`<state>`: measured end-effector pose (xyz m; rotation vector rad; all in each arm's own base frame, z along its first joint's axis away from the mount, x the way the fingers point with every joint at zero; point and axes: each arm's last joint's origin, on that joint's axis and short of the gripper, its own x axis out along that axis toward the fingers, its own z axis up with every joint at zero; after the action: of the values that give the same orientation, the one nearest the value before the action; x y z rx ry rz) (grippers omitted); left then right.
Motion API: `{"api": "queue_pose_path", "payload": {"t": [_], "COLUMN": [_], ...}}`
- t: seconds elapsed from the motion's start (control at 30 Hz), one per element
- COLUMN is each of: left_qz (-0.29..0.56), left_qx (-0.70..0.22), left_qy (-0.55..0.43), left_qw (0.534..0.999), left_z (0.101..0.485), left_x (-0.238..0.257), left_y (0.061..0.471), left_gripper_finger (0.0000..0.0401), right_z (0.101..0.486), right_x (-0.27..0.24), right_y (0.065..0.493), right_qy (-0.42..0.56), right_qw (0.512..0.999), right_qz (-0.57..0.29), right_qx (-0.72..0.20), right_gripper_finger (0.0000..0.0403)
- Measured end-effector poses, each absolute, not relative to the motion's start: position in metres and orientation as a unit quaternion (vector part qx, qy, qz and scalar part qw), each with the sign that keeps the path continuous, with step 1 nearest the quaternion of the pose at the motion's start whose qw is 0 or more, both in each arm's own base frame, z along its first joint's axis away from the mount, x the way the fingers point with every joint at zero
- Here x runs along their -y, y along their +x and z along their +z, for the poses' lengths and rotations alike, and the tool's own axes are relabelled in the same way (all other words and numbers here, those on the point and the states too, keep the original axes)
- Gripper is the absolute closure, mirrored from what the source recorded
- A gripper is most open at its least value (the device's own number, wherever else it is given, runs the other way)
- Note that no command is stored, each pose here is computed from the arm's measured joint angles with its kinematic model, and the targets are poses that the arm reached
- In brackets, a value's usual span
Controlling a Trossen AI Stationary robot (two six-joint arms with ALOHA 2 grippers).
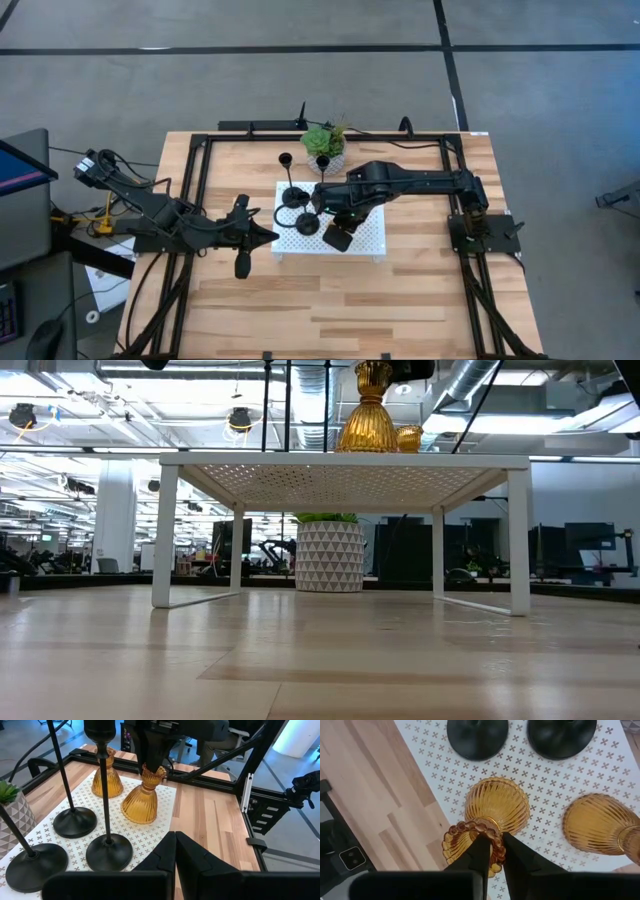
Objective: Pick & Place candle stick holders
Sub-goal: Put the gold vase on the shelf
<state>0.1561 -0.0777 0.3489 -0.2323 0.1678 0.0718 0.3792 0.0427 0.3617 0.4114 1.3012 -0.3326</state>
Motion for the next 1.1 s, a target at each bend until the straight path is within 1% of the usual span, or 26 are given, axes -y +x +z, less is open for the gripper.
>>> {"api": "queue_pose_path", "payload": {"t": [0.33,0.63,0.93,1.1], "left_qz": [0.036,0.036,0.036,0.036], "left_qx": [-0.084,-0.084,-0.085,-0.086], "left_qy": [-0.115,-0.115,-0.115,-0.114], "left_qw": [0.989,0.989,0.989,0.989], "left_z": [0.3488,0.3487,0.3486,0.3484], "left_x": [0.0777,0.0776,0.0776,0.0777], "left_y": [0.156,0.156,0.156,0.156], "left_gripper_finger": [0.0393,0.0393,0.0393,0.0393], "right_z": [0.3617,0.3615,0.3615,0.3617], "right_x": [-0.0427,-0.0404,-0.0395,-0.0378], "right_y": [0.3792,0.3787,0.3788,0.379], "right_qy": [0.199,0.229,0.224,0.217], "right_qw": [0.761,0.75,0.752,0.756], "right_qz": [-0.161,-0.187,-0.197,-0.224], "right_qx": [-0.597,-0.592,-0.588,-0.576], "right_gripper_finger": [0.0373,0.0353,0.0352,0.0351]}}
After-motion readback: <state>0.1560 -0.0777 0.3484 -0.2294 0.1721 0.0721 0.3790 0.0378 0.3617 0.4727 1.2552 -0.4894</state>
